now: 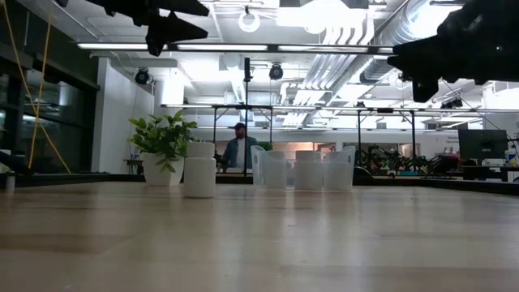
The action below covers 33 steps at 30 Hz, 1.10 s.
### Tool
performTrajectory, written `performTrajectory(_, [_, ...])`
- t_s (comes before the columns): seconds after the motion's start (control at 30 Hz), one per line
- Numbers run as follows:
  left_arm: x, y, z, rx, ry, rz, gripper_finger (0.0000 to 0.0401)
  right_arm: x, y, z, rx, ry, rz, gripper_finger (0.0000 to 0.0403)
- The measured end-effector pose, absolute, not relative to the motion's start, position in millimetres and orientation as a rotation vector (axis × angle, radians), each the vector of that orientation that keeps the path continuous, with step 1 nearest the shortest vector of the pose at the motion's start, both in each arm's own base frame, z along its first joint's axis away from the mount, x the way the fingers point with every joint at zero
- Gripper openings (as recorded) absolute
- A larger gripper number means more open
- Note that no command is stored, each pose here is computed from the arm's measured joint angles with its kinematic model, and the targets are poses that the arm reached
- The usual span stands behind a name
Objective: Pick and place pill bottles into a basket
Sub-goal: Put the white pill bottle into the transparent container
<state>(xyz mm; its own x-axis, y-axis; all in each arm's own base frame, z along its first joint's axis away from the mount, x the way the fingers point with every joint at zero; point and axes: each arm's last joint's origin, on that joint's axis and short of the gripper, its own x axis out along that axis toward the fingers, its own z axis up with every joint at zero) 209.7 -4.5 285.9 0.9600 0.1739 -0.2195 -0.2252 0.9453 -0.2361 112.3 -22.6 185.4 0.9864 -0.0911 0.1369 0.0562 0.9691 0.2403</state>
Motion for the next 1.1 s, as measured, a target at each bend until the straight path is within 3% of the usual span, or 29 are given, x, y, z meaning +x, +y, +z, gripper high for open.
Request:
performTrajectory(0.3, [207.5, -3.9, 289.3, -0.313, 0.168, 0.224, 0.0248, 114.6, -5.2, 179.3, 0.196, -0.098, 0.085, 0.0007])
performTrajectory(0.5, [208.9, -4.0, 283.8, -0.305, 0.213, 0.231, 0.0248, 115.2, -4.2, 175.3, 0.144, -0.072, -0.073, 0.0026])
performTrajectory(0.73, [211.7, -4.2, 272.8, -0.198, 0.316, 0.229, 0.0248, 115.2, -4.1, 174.7, 0.234, -0.070, -0.079, 0.0040])
performTrajectory(0.93, [219.8, -7.3, 259.6, -0.023, 0.420, 0.109, 0.0248, 115.3, -4.2, 174.3, 0.292, -0.068, -0.079, 0.0048])
performTrajectory(1.1, [227.9, -8.1, 249.5, -0.014, 0.466, 0.095, 0.0252, 115.3, -4.1, 172.9, 0.315, -0.055, -0.077, 0.0047])
